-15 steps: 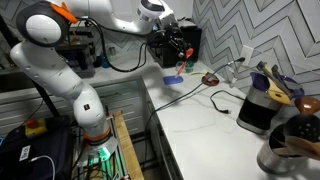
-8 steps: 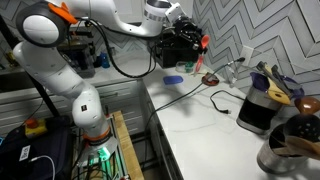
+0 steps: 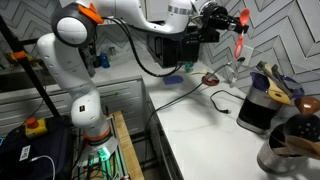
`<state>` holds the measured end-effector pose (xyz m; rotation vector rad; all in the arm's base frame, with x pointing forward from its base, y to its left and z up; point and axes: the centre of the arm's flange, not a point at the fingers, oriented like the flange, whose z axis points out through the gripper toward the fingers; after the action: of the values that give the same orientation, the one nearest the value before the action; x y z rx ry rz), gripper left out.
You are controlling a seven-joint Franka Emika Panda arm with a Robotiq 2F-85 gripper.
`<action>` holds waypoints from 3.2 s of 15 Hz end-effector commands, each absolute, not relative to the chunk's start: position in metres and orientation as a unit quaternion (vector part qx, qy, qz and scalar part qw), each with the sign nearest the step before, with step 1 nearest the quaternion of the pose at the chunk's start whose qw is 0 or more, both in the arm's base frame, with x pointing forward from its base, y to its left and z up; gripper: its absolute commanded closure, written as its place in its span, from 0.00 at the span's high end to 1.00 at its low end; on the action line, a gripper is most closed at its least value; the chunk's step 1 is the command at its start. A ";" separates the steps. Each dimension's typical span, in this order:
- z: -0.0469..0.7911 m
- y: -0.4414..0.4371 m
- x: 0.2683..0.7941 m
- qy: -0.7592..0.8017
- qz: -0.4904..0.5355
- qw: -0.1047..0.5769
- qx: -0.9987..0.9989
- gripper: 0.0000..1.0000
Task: Put the orange and white spoon in the silver cutlery holder on the right
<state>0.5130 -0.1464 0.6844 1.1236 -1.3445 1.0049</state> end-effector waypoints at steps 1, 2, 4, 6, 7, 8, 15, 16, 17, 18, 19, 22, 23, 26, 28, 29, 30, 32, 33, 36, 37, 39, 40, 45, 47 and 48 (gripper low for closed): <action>0.687 -0.180 0.537 -0.547 0.405 0.585 0.441 0.03; 0.682 -0.189 0.534 -0.547 0.395 0.587 0.447 0.03; 0.665 -0.196 0.522 -0.530 0.390 0.583 0.476 0.03; 0.648 -0.198 0.507 -0.513 0.382 0.581 0.503 0.03; 0.638 -0.198 0.501 -0.511 0.377 0.569 0.522 0.03; 0.628 -0.199 0.490 -0.512 0.369 0.555 0.541 0.03; 0.594 -0.204 0.486 -0.541 0.327 0.527 0.569 0.11; 0.594 -0.204 0.485 -0.541 0.326 0.526 0.570 0.11; 0.592 -0.202 0.484 -0.531 0.337 0.528 0.571 0.03; 0.581 -0.210 0.481 -0.505 0.375 0.517 0.580 0.03; 0.568 -0.216 0.477 -0.482 0.396 0.512 0.590 0.03; 0.532 -0.246 0.471 -0.417 0.445 0.483 0.628 0.03; 0.522 -0.256 0.470 -0.403 0.461 0.466 0.638 0.03; 0.503 -0.287 0.466 -0.363 0.510 0.414 0.661 0.03; 0.499 -0.307 0.461 -0.353 0.534 0.376 0.670 0.03; 0.506 -0.281 0.467 -0.360 0.508 0.405 0.670 0.11; 0.505 -0.291 0.461 -0.358 0.514 0.393 0.673 0.11; 0.506 -0.299 0.455 -0.359 0.516 0.388 0.674 0.03; 0.504 -0.297 0.460 -0.368 0.536 0.392 0.651 0.03; 0.498 -0.305 0.470 -0.398 0.580 0.384 0.599 0.03; 0.493 -0.309 0.474 -0.396 0.594 0.383 0.587 0.03; 0.486 -0.317 0.479 -0.386 0.612 0.374 0.580 0.03; 0.480 -0.320 0.481 -0.383 0.615 0.374 0.579 0.03; 0.453 -0.337 0.495 -0.376 0.631 0.356 0.578 0.03; 0.442 -0.342 0.501 -0.375 0.632 0.346 0.583 0.03; 0.436 -0.344 0.503 -0.374 0.627 0.345 0.589 0.03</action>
<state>0.4933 -0.3281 0.4542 1.5057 -0.9743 1.6107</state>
